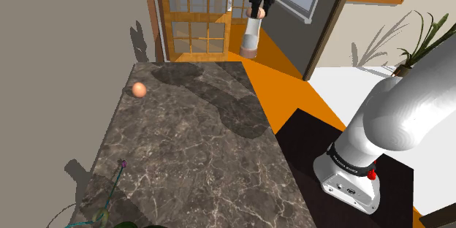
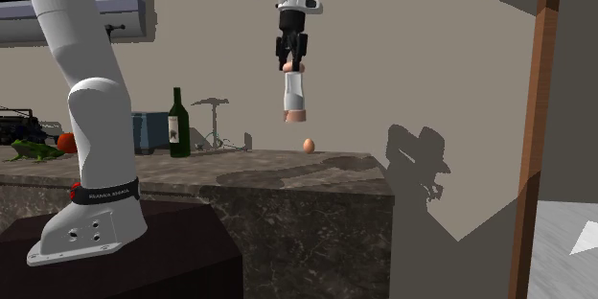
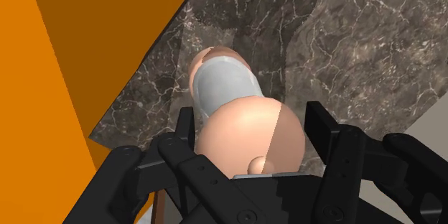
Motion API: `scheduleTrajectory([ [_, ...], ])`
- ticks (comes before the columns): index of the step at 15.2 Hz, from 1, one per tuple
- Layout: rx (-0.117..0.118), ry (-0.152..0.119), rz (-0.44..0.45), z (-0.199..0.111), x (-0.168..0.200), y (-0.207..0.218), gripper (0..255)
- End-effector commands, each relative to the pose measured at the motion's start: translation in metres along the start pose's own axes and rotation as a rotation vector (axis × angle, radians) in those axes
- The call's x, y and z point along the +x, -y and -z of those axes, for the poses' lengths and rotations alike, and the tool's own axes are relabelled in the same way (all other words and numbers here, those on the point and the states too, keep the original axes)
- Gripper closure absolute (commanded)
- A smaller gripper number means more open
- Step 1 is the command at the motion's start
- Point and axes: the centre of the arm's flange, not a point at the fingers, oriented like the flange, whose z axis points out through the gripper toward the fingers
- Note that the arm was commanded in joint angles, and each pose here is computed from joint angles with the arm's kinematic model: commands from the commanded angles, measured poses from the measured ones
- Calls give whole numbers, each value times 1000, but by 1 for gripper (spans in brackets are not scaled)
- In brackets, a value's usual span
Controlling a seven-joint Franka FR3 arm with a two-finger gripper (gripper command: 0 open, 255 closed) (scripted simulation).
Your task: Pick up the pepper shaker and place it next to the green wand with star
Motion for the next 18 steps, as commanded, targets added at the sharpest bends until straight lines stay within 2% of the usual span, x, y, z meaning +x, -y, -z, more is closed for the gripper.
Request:
scheduleTrajectory([
  [1,0,0,0,11,-1,1,255],
  [11,0,0,0,61,-2,7,255],
  [18,0,0,0,34,18,93,255],
])
